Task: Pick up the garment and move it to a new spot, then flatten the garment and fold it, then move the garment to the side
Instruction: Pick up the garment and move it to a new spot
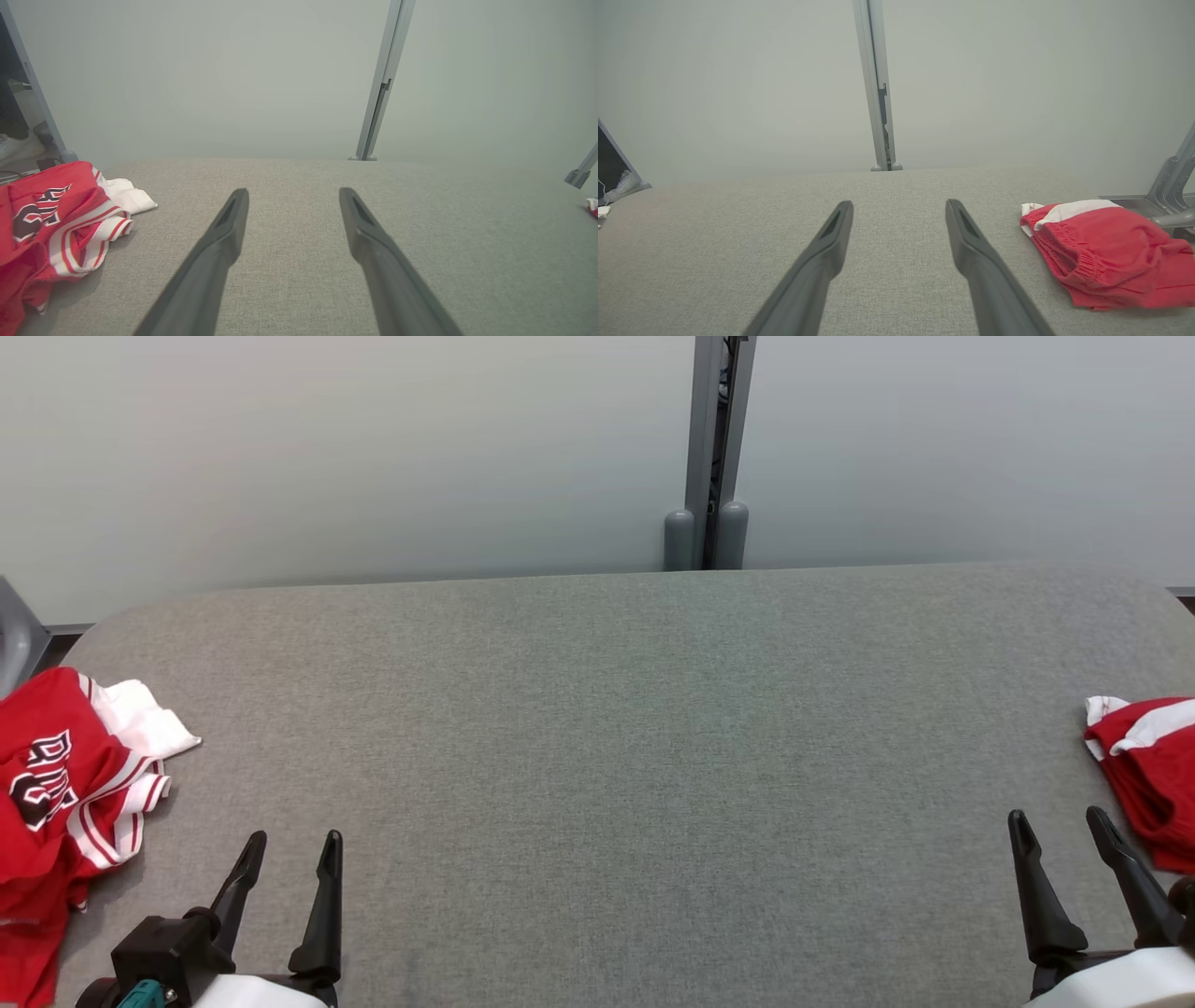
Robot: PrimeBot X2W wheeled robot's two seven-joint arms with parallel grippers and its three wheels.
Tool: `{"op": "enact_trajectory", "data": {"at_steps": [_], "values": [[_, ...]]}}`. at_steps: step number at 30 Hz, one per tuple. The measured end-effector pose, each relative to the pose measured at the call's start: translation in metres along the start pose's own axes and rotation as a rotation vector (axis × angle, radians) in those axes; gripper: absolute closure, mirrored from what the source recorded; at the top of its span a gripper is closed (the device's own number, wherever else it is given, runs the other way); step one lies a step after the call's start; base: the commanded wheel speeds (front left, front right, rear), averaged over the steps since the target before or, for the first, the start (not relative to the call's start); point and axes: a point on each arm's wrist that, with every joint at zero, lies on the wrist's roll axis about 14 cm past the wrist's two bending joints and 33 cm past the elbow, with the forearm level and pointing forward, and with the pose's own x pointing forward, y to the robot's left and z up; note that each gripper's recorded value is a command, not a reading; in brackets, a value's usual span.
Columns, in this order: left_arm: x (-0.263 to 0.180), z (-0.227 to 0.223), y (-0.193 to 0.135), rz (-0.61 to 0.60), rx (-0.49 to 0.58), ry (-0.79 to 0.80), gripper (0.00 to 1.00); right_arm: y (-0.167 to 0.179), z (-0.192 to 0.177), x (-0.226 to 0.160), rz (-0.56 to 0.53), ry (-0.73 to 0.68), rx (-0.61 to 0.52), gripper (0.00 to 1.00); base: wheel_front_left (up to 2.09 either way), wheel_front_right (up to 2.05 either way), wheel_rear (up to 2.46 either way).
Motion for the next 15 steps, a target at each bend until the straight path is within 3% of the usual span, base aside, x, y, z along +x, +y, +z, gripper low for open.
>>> {"op": "enact_trajectory", "data": {"at_steps": [8,15], "values": [[-0.004,0.010,0.011,0.034,-0.008,-0.038,0.00,0.018,0.000,0.011,0.055,-0.001,0.001,0.00,0.00,0.00,0.00],[-0.023,0.022,0.048,0.161,-0.014,-0.092,0.00,0.061,-0.004,0.030,0.188,0.015,0.011,0.00,0.00,0.00,0.00]]}}
